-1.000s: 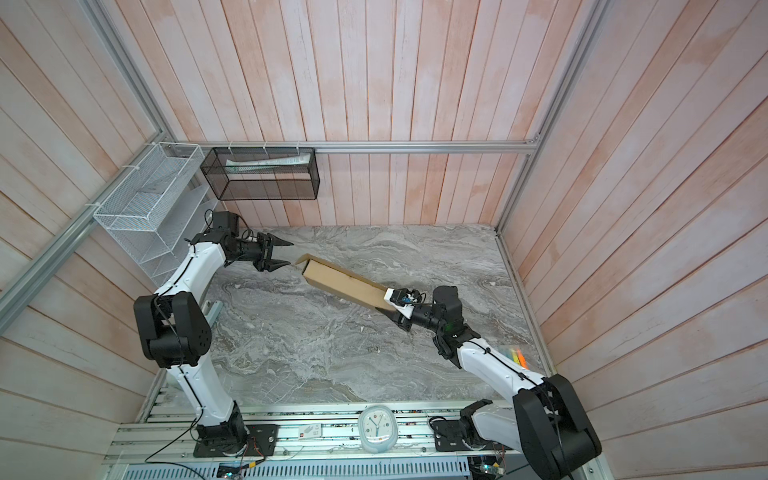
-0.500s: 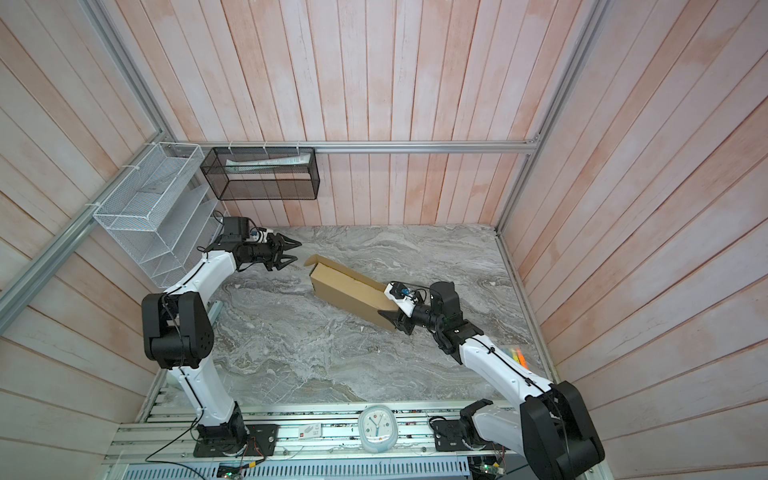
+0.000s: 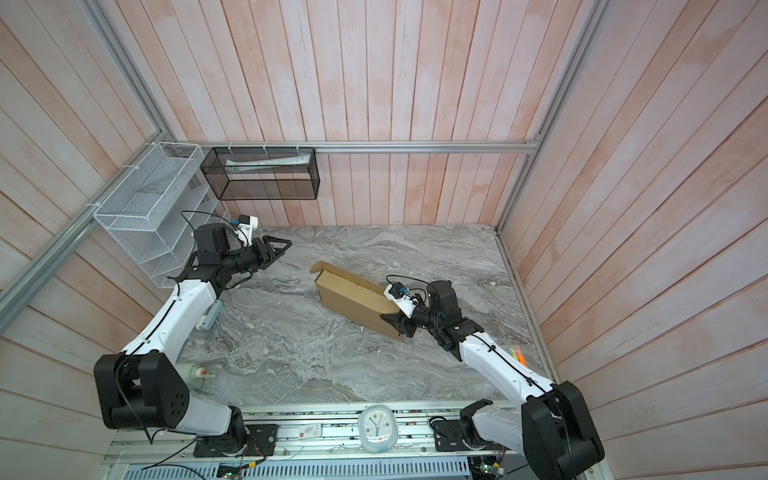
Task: Fold the paper box
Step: 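Open the left gripper and lift it away from the box, then lower the left gripper toward the box's open end while the right holds it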
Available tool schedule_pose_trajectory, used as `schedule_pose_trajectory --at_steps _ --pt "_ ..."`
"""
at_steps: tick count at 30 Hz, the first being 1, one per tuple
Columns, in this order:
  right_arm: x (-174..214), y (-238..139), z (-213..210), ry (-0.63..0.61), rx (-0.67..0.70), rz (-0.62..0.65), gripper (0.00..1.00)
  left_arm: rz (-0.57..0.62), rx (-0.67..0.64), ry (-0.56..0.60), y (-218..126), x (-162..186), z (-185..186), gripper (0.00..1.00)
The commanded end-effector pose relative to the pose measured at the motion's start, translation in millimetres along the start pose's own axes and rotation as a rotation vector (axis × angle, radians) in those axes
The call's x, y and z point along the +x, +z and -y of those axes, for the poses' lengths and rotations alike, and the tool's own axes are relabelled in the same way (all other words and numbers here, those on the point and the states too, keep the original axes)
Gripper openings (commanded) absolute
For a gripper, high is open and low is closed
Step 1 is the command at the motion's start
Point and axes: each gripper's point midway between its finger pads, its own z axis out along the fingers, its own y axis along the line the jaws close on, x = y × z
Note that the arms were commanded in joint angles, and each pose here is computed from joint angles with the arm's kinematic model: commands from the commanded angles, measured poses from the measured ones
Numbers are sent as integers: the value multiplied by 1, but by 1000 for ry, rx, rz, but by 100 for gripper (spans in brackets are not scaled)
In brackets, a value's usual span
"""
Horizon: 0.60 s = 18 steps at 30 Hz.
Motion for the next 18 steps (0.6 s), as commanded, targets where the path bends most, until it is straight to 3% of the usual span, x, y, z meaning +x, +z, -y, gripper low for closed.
schedule_pose_trajectory --at_steps 1,10,18 --pt "-13 2 -3 -42 -40 15 48 6 25 164 -8 5 14 58" --pt "-11 13 -6 -56 -103 5 47 -72 46 366 -23 44 28 58" --pt "-12 16 -3 -66 -104 0 47 -95 31 484 -27 42 31 57"
